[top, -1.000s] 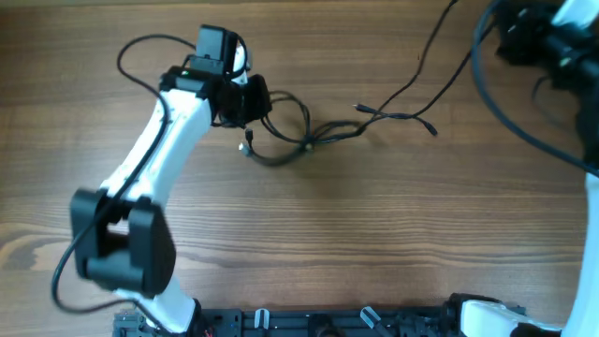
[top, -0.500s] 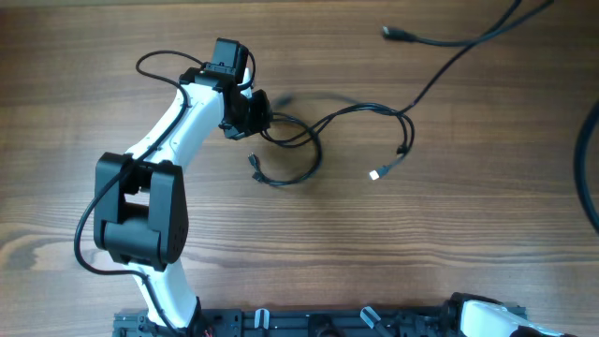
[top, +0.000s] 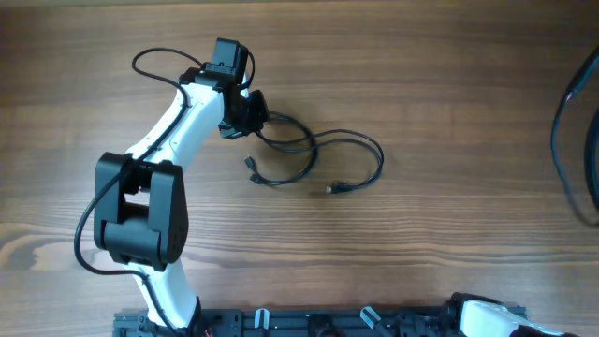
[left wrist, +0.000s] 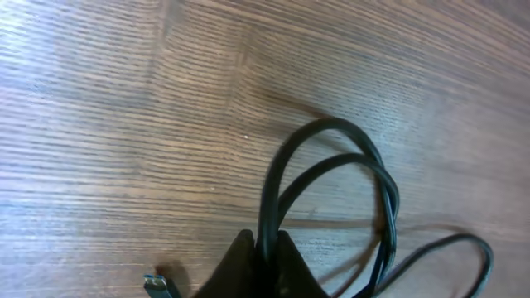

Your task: Untangle cables

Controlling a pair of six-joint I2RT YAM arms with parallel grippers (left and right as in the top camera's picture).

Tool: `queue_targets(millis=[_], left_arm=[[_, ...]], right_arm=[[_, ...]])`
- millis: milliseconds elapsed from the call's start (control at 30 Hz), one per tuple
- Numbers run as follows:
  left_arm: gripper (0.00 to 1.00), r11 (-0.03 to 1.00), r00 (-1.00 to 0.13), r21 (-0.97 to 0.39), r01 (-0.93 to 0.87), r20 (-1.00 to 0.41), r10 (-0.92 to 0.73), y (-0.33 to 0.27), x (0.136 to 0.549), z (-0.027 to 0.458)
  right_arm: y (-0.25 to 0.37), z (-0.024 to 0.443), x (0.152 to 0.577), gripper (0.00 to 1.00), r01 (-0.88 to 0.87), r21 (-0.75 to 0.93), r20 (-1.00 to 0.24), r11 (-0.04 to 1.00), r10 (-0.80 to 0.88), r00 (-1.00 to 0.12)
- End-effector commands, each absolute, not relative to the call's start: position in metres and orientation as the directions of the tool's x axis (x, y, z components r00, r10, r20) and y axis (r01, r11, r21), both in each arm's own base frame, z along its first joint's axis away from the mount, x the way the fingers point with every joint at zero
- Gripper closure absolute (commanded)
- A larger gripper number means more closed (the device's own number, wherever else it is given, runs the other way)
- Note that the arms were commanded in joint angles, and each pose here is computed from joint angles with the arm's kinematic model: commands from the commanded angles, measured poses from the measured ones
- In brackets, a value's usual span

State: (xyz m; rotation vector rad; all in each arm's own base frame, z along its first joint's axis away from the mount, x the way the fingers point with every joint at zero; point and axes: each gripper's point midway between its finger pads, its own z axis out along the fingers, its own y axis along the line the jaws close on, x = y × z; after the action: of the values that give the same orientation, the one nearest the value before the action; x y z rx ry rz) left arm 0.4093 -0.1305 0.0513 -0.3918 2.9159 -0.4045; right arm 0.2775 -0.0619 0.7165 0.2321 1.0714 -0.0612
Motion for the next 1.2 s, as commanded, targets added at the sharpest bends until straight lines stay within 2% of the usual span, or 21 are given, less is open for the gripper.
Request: queue_targets(millis=[0,100,200,400,600,733,900,1033,1167], left_arm=[[0.66,0.952,-0.955,-0.229,-0.202,-0.169,-0.244,-0.12,0.414,0.05],[0.36,0.958,-0.949,-0.221,-0.182,-0.217,-0.23,-0.117,0.416,0.079],[0.02,0.954,-0.931,-0.249,-0.165,-0.279,-0.234,-0.117,0.415,0.123],[0.0,0.938,-0.844,-0.332,-0.098,-0.472,-0.255,-0.112,0.396,0.228],[0.0,0.914,-0.703,-0.406,-0.014,-0.646,-0.297,-0.108,0.378,0.313],[0.0,0.906,-0.704,-0.421,-0.032,-0.635,-0.32,-0.107,0.377,0.313],[0.0,0.908,-0.712,-0.418,-0.038,-0.626,-0.318,-0.109,0.381,0.307],[0.0,0.908,-0.712,-0.418,-0.038,-0.626,-0.318,-0.108,0.382,0.306],[0.0,0.908,-0.714,-0.417,-0.039,-0.624,-0.317,-0.109,0.382,0.305]], right_arm=[[-0.065,0.693,0.3,0.95,0.169,0.16,-0.918,0.973,0.083,0.388],[-0.069,0.661,0.328,0.96,0.18,0.159,-0.957,0.971,0.106,0.27],[-0.067,0.636,0.349,0.96,0.162,0.154,-0.976,0.975,0.125,0.179],[-0.072,0.598,0.376,0.96,0.182,0.159,-0.987,0.97,0.153,0.05],[-0.077,0.605,0.395,0.96,0.178,0.154,-0.985,0.972,0.138,0.099],[-0.087,0.608,0.406,0.96,0.201,0.126,-0.987,0.972,0.102,0.126],[-0.161,0.602,0.407,0.96,0.358,0.112,-0.988,0.927,0.065,0.143],[-0.237,0.608,0.372,0.96,0.491,0.18,-0.974,0.853,0.084,0.212],[-0.276,0.598,0.345,0.96,0.551,0.213,-0.972,0.807,0.119,0.201]])
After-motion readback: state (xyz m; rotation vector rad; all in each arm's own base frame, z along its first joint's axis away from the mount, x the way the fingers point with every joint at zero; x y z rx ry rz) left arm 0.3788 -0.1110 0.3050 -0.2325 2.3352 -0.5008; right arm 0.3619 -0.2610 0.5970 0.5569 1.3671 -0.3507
